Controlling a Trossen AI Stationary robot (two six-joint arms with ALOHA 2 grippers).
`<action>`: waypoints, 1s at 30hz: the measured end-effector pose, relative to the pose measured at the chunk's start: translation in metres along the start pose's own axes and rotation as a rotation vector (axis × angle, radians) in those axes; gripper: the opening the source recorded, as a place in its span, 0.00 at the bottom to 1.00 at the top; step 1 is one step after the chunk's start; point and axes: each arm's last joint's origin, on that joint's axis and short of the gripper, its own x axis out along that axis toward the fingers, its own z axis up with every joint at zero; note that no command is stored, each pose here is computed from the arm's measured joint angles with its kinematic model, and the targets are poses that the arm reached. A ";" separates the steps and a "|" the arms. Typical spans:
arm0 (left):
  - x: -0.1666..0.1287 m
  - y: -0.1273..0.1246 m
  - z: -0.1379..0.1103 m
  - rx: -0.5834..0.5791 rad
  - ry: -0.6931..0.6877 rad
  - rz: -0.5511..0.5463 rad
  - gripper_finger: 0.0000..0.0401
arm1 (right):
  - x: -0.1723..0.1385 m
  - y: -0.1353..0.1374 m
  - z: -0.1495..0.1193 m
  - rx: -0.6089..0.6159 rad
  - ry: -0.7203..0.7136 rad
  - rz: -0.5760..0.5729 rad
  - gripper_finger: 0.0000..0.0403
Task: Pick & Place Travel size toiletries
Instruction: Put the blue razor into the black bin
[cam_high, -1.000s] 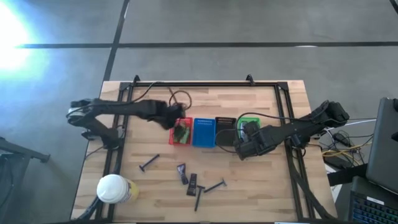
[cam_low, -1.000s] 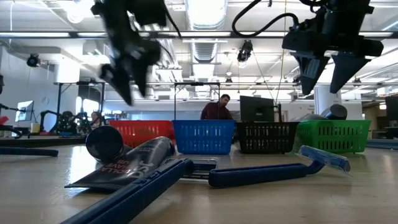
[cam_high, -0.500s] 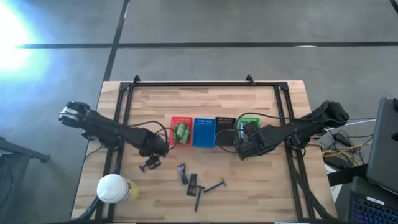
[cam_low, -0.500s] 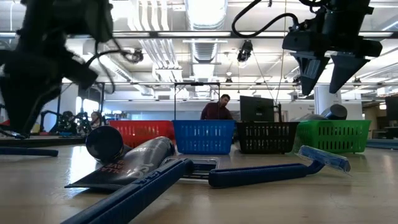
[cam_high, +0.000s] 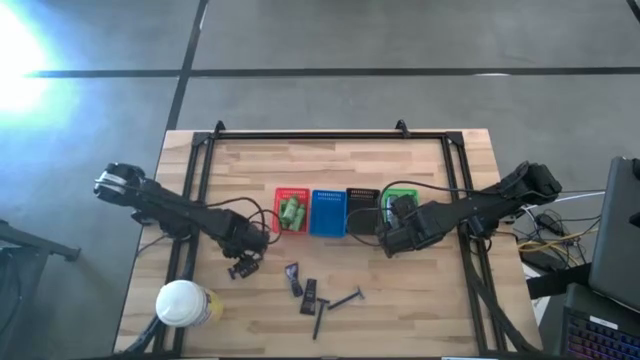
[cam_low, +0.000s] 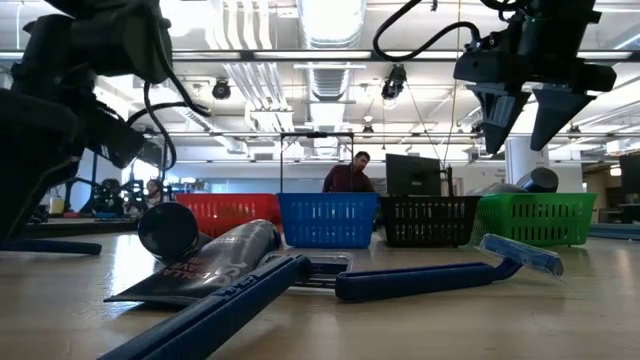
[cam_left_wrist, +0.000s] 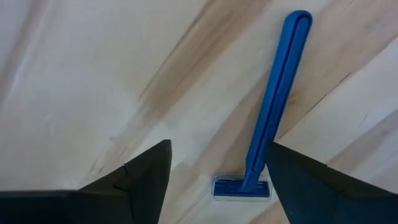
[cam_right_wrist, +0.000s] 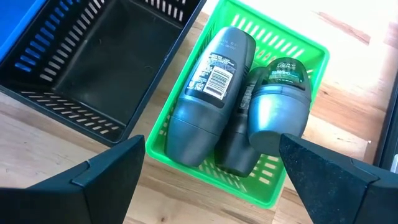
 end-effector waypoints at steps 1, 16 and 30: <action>-0.001 0.000 0.000 0.003 -0.014 0.005 0.65 | 0.000 0.000 0.000 0.000 0.000 0.000 0.91; -0.015 -0.013 -0.008 0.132 -0.085 -0.104 0.65 | 0.000 0.001 0.000 0.006 0.003 0.005 0.91; 0.023 -0.035 -0.017 0.221 -0.101 0.028 0.50 | 0.000 0.000 0.000 0.031 0.003 0.004 0.91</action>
